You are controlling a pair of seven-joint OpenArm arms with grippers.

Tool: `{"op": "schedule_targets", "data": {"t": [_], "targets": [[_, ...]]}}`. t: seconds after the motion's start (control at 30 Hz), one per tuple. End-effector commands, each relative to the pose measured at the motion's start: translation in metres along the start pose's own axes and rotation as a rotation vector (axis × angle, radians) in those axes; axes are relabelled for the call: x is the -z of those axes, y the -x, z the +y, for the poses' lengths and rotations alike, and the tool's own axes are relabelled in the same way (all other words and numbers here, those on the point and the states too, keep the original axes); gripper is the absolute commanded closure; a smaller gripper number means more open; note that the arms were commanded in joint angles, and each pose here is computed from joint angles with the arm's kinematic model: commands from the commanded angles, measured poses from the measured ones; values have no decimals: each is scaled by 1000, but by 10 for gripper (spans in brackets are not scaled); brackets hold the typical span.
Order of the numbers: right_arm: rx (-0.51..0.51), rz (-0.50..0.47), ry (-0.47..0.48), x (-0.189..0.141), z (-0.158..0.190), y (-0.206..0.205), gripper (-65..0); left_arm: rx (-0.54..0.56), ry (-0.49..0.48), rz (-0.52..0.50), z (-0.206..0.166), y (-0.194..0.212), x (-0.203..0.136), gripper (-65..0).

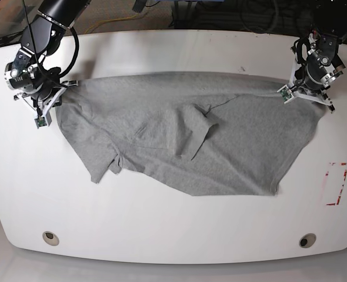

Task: Fold the T-shirt properly
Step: 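Open both grippers and release the shirt edge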

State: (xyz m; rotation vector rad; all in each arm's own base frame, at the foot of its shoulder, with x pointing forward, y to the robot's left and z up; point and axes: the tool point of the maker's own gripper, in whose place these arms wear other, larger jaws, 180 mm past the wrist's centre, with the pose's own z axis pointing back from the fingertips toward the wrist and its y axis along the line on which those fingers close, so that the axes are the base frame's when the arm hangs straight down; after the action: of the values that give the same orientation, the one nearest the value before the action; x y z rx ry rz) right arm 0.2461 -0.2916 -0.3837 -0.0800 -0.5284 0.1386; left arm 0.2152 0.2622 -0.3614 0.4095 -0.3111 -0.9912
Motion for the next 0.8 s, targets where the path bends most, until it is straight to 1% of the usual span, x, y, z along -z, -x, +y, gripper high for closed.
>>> {"op": "schedule_targets", "data": {"t": [0.0,0.13,0.2,0.33,0.47,0.5,0.57,0.6,0.63,0.67,0.77], "targets": [[-15,-15,30,-7,-9,-3,0,-3,-26,26,3,5,-3,-10],[-7,21,10,-4,-1,14,0,-7,16,1,-15,4,-1,-10],[20,37,7,-4,2,26,0,-1,55,-24,-32,5,0,-10],[55,46,8,-4,1,35,0,3,101,-55,-51,6,-1,-13],[52,57,7,-7,5,42,0,-10,117,-56,-59,6,0,-31],[48,54,12,-8,5,41,-22,-19,117,-53,-60,7,-1,-51],[42,47,20,-11,4,40,-130,-42,105,-45,-56,11,-1,-131],[41,50,20,-12,5,42,-171,-46,105,-41,-56,13,-1,-164],[46,52,14,-12,9,44,-255,-51,104,-33,-56,17,-1,-233],[53,47,20,-14,8,44,-315,-55,102,-30,-55,18,-2,-283],[91,20,50,-22,2,42,-455,-72,82,-18,-47,24,-3,-407]]}}
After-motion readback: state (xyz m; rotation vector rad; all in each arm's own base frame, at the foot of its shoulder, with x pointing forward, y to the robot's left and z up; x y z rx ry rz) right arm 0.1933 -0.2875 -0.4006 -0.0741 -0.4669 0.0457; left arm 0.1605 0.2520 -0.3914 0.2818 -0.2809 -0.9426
